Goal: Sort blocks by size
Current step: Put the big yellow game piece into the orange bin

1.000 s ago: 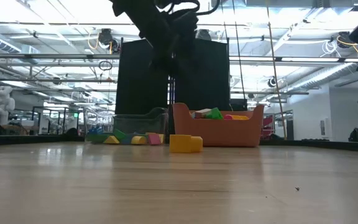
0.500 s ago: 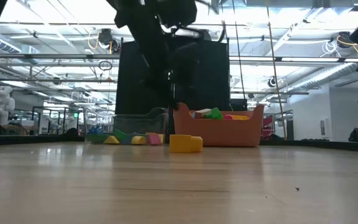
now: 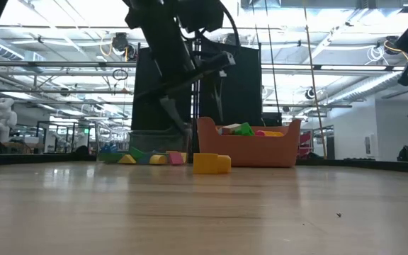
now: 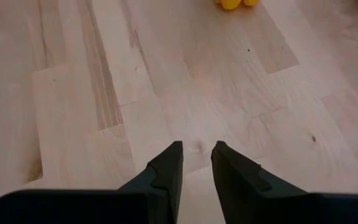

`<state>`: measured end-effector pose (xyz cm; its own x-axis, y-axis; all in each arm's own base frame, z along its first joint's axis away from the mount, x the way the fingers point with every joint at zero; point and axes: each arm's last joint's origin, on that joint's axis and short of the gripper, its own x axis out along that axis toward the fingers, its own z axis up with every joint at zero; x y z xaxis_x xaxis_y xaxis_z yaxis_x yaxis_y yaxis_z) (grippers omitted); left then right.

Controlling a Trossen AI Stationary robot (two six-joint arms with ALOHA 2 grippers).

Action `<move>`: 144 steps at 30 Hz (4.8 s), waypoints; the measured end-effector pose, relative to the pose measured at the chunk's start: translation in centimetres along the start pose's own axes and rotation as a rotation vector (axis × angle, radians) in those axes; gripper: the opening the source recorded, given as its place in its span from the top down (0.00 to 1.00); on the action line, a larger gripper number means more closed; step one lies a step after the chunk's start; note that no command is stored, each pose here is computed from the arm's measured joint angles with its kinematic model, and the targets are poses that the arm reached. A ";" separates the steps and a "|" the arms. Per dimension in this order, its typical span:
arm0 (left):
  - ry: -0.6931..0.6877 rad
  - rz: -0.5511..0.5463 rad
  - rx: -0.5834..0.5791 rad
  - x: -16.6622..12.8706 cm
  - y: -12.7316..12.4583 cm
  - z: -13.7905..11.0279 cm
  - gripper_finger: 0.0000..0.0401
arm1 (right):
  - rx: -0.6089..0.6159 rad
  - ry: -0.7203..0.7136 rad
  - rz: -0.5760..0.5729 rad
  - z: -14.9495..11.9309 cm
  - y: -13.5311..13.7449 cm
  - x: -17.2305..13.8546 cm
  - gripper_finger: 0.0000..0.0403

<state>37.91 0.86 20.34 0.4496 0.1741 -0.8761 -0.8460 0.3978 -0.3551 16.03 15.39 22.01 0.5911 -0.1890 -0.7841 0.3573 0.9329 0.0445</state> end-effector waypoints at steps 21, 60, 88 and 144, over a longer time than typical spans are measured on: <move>0.075 0.148 0.001 5.3 -2.7 -1.8 0.14 | -0.033 0.028 0.016 0.0 0.0 0.0 0.80; -0.022 0.151 0.382 3.5 -2.6 6.9 0.14 | -0.109 0.038 -0.018 -0.2 -0.3 0.0 0.80; 0.152 -0.029 1.360 6.1 -2.1 7.1 0.14 | -0.154 0.070 -0.079 -0.5 -1.0 0.0 0.80; -0.555 -0.056 0.660 3.6 -3.6 21.2 0.34 | -0.042 0.033 -0.140 -0.5 -1.5 -0.1 0.80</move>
<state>48.64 19.20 25.37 0.7059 0.4852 -0.5160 -0.5564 0.8307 0.0200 15.07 14.18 21.66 0.5135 -0.3090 -0.8005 0.4036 0.9103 -0.0925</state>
